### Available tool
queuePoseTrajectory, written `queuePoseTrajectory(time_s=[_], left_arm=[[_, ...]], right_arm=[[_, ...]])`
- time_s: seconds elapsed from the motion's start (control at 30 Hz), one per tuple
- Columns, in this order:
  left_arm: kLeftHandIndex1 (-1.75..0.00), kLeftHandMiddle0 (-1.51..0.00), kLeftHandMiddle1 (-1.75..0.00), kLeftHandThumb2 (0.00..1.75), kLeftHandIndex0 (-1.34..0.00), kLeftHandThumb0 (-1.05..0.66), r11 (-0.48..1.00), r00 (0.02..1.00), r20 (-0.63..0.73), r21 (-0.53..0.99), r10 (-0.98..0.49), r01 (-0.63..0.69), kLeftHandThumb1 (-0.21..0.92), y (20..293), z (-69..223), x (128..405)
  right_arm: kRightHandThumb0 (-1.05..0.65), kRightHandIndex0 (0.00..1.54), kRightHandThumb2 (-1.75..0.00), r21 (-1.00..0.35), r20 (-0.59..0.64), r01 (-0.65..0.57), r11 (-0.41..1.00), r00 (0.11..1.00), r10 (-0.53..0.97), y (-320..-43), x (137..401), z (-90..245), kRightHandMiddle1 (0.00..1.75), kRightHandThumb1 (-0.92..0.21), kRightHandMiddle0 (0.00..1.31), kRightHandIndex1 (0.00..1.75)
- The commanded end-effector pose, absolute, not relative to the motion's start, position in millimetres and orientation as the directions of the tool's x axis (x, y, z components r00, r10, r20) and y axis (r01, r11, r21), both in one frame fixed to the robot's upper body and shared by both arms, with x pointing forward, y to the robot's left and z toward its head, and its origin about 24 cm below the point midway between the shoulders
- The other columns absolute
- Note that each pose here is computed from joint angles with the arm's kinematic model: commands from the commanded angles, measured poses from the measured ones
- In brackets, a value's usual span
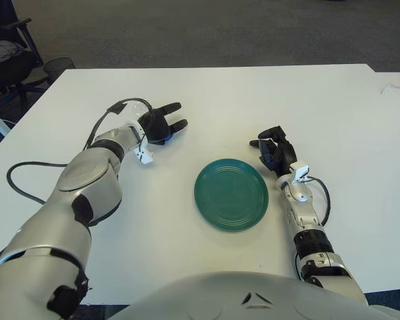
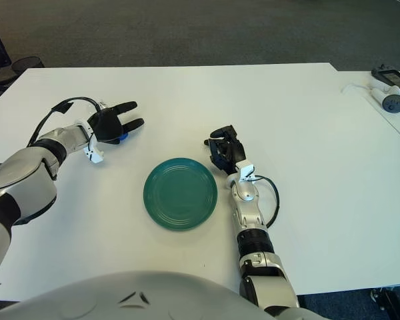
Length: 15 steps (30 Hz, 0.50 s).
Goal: Put the bottle into the plate.
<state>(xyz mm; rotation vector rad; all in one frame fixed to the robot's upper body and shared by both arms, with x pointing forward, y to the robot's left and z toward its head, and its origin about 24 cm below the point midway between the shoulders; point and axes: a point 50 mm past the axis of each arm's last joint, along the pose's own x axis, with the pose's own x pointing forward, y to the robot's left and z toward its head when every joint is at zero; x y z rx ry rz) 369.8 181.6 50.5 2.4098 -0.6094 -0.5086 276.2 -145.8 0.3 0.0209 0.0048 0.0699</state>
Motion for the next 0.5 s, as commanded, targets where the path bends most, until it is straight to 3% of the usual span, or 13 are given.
queuePoseTrajectory(time_s=[0.0, 0.07, 0.17, 0.23, 0.27, 0.33, 0.43, 0.47], left_arm=[[-0.33, -0.09, -0.01, 0.65, 0.00, -0.70, -0.693, 0.829, -0.201, 0.667, -0.522, -0.275, 0.92, 179, 42, 366], [-0.36, -0.11, -0.02, 0.62, 0.00, -0.69, -0.663, 0.837, -0.179, 0.702, -0.517, -0.259, 0.92, 176, 41, 366], [-0.58, -0.24, -0.09, 0.57, 0.00, -0.65, -0.612, 0.851, -0.143, 0.754, -0.505, -0.236, 0.90, 172, 40, 365], [-0.87, -0.30, -0.36, 0.62, -0.01, -0.62, -0.576, 0.862, -0.116, 0.786, -0.493, -0.224, 0.85, 171, 40, 365], [-1.10, -0.29, -0.65, 0.69, -0.01, -0.59, -0.563, 0.869, -0.112, 0.800, -0.481, -0.209, 0.79, 170, 38, 364], [-1.48, -0.32, -1.14, 0.67, -0.15, -0.46, -0.553, 0.880, -0.117, 0.814, -0.461, -0.181, 0.81, 169, 32, 362], [-1.66, -0.34, -1.41, 0.68, -0.23, -0.40, -0.539, 0.884, -0.119, 0.826, -0.451, -0.164, 0.80, 167, 30, 360], [-1.66, -0.34, -1.41, 0.68, -0.23, -0.40, -0.522, 0.886, -0.112, 0.838, -0.450, -0.160, 0.80, 166, 30, 361]], right_arm=[[-0.35, 0.40, -0.51, 0.039, -0.154, -0.055, 0.998, 0.986, 0.060, -149, 262, -28, 1.75, -0.92, 0.20, 1.08], [-0.35, 0.40, -0.51, 0.039, -0.157, -0.056, 0.998, 0.986, 0.061, -149, 264, -29, 1.75, -0.92, 0.20, 1.08], [-0.35, 0.40, -0.51, 0.038, -0.164, -0.054, 0.998, 0.985, 0.060, -149, 265, -29, 1.75, -0.92, 0.20, 1.08], [-0.35, 0.40, -0.51, 0.038, -0.169, -0.051, 0.998, 0.984, 0.057, -149, 266, -29, 1.75, -0.92, 0.20, 1.08], [-0.35, 0.40, -0.51, 0.040, -0.170, -0.048, 0.998, 0.984, 0.054, -149, 267, -29, 1.75, -0.92, 0.20, 1.08], [-0.35, 0.39, -0.51, 0.042, -0.171, -0.044, 0.998, 0.984, 0.050, -149, 267, -30, 1.75, -0.92, 0.20, 1.08], [-0.35, 0.39, -0.51, 0.046, -0.169, -0.041, 0.998, 0.984, 0.048, -150, 268, -30, 1.75, -0.92, 0.20, 1.08], [-0.35, 0.39, -0.51, 0.046, -0.167, -0.038, 0.998, 0.985, 0.045, -150, 268, -30, 1.75, -0.92, 0.20, 1.08]])
